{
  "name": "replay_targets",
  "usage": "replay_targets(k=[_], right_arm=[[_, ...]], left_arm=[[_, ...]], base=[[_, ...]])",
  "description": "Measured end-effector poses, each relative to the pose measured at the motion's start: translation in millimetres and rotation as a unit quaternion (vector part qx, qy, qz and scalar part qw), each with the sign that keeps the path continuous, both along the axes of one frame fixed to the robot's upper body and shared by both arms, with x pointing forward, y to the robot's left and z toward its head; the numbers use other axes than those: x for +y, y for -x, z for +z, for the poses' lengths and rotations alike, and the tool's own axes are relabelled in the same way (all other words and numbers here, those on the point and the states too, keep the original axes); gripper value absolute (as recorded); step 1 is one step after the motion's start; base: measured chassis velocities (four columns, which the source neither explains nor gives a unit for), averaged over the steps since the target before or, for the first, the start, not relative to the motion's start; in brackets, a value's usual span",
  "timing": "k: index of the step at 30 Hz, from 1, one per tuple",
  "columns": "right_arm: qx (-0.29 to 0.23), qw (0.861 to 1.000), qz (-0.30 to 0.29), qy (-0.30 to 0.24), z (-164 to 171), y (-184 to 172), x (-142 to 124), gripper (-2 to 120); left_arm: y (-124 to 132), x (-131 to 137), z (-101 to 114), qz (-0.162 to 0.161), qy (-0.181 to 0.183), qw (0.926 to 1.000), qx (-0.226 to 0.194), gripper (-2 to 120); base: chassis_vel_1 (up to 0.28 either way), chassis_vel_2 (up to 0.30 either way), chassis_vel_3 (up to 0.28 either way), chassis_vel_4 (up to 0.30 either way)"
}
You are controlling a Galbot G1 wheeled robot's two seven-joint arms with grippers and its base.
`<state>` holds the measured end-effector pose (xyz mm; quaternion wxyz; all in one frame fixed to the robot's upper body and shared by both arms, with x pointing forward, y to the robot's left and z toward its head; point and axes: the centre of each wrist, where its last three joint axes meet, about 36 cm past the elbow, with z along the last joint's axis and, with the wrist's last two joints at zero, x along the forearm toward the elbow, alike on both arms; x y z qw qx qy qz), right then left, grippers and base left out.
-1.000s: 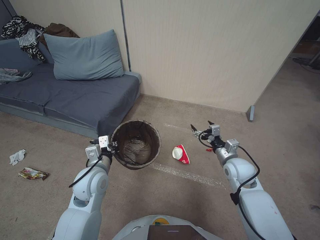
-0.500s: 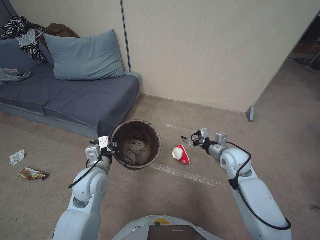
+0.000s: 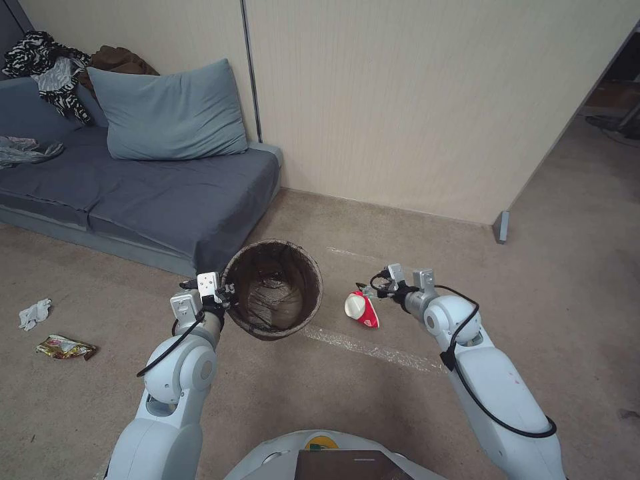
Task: Pick up the trash bin, then pick up the garbage from the floor and place it into the trash bin.
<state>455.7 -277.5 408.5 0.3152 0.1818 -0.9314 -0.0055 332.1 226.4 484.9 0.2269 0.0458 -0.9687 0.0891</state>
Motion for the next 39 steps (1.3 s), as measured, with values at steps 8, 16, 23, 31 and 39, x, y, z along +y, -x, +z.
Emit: replay_targets(k=[8,16,23,31,39], right_arm=[[0.044,0.999,0.007,0.015,-37,-22,11,100],[0.066,0.997,0.008,0.026,-63,-39,20,100],[0.068,0.997,0.006,0.027,-69,-43,18,100],[0.066,0.998,0.003,0.025,-77,-50,14,100],[0.063,0.998,0.0,0.025,-81,-66,8,100]], left_arm=[[-1,0,-1,0.001,0.001,1.0,0.001,3],[-3,-1,-4,0.001,0.004,1.0,0.004,3],[-4,-2,-5,0.0,0.004,1.0,0.005,3],[-5,-2,-6,0.001,0.004,1.0,0.007,3],[-6,-2,-9,0.001,0.003,0.9999,0.012,3]], base=[[0.0,0.0,0.0,0.0],[0.0,0.0,0.0,0.0],[0.0,0.0,0.0,0.0],[0.0,0.0,0.0,0.0],[0.0,0.0,0.0,0.0]])
